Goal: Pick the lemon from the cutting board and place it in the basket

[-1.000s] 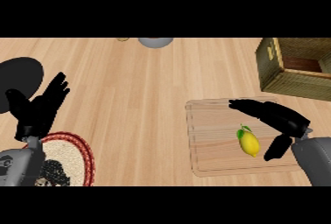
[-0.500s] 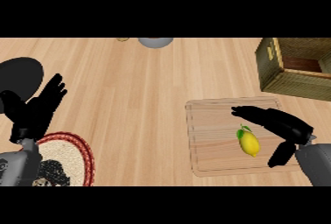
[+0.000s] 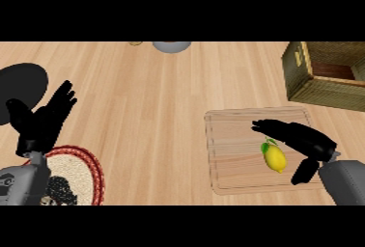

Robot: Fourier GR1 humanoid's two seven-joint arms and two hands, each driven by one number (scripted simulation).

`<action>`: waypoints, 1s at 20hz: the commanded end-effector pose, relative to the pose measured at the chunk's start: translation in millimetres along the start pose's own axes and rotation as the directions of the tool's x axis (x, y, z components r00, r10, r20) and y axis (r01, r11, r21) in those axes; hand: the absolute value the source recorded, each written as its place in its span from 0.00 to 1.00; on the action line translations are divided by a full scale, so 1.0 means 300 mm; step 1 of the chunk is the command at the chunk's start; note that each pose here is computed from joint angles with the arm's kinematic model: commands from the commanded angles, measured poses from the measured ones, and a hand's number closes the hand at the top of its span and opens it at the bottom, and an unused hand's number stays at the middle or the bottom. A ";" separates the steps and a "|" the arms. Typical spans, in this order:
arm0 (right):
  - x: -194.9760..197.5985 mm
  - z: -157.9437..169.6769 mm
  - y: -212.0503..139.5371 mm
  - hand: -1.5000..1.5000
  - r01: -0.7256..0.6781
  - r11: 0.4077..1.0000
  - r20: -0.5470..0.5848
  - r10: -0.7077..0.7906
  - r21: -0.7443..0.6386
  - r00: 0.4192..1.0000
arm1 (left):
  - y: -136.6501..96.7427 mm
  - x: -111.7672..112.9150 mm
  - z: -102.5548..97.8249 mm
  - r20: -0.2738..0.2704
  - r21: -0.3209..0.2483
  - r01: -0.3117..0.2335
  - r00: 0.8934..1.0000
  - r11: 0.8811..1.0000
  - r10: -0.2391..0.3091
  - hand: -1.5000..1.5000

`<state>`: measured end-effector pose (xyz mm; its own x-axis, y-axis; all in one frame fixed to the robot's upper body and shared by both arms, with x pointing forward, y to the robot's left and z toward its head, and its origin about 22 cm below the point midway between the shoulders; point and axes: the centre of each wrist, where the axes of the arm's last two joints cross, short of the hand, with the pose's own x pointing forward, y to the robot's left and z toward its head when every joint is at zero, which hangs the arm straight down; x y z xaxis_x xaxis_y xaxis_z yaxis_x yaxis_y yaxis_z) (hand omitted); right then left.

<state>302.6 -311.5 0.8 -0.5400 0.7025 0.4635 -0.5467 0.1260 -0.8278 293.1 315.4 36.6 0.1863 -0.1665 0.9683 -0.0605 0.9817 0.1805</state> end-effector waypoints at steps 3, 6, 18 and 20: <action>0.004 -0.022 0.021 0.00 -0.046 0.999 0.004 0.046 0.018 0.999 | 0.020 0.041 -0.050 0.002 0.005 -0.018 1.000 1.000 0.018 0.50; 0.028 -0.017 0.073 1.00 -0.150 0.986 0.041 0.147 0.078 0.988 | -0.031 -0.007 -0.029 0.003 0.002 -0.007 1.000 1.000 0.007 0.50; 0.178 -0.063 0.136 1.00 0.001 0.997 -0.146 -0.012 -0.074 0.989 | 0.015 -0.043 0.025 -0.039 0.046 -0.013 0.999 0.999 0.015 0.50; 0.238 -0.083 0.174 1.00 0.066 0.989 -0.231 -0.096 -0.134 0.968 | 0.052 -0.048 0.038 -0.049 0.045 -0.010 0.999 0.999 0.012 0.50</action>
<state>273.4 -262.2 -17.4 -0.4842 0.7820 0.3925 -0.4997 0.1211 -0.8577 288.7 321.5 33.5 0.2064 -0.1550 0.9661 -0.0891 0.9803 0.1763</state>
